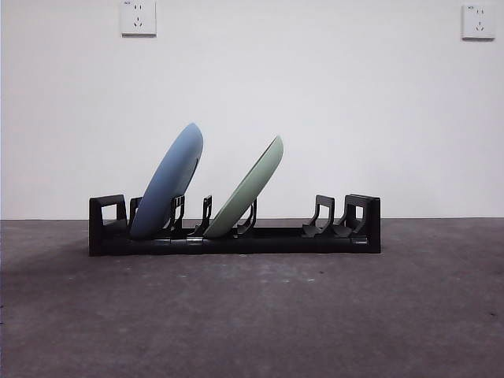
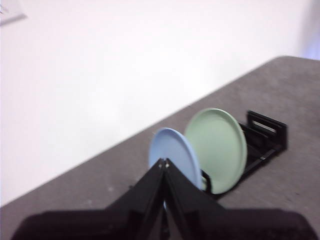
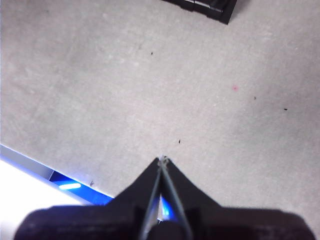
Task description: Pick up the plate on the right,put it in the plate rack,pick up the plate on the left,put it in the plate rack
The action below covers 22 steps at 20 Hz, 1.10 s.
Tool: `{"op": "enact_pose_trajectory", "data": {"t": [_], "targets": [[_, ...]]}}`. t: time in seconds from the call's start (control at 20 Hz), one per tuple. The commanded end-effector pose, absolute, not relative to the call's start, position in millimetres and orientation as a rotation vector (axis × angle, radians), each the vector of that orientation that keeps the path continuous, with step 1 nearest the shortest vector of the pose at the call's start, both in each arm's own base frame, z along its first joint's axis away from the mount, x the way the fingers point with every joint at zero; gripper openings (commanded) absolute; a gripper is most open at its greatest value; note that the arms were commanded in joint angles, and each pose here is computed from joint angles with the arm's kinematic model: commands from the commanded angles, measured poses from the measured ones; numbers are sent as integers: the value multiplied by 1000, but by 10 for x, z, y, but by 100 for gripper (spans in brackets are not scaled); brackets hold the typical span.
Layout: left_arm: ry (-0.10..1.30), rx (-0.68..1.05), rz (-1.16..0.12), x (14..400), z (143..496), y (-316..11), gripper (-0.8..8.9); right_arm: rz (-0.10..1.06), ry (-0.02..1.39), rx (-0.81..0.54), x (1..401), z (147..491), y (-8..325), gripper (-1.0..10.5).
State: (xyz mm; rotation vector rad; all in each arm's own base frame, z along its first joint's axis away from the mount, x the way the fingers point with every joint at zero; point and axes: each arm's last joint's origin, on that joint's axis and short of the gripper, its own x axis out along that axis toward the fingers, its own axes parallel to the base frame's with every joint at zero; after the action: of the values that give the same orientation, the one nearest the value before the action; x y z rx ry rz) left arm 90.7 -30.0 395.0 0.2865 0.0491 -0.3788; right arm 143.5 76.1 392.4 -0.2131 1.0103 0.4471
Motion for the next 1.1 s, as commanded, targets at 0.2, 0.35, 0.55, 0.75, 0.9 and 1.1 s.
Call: {"op": "enact_pose_trajectory", "data": {"t": [0.2,0.35,0.55,0.75,0.9,1.1], "targets": [[-84,301,-205,848,3228,-124,-4,440,1057,-231,1492,3860,790,2],[-35,243,-152,856,2659,-73,-4,438,1013,-224,1539,3876,812,2],[44,201,-115,885,2125,-34,-4,445,910,-200,1615,3933,851,2],[98,136,-98,906,1759,-18,-4,454,801,-173,1688,4002,889,2],[157,102,-98,942,1571,-16,-3,460,731,-156,1731,4052,912,2],[170,75,-97,954,1507,-16,-3,463,682,-144,1760,4088,927,2]]}}
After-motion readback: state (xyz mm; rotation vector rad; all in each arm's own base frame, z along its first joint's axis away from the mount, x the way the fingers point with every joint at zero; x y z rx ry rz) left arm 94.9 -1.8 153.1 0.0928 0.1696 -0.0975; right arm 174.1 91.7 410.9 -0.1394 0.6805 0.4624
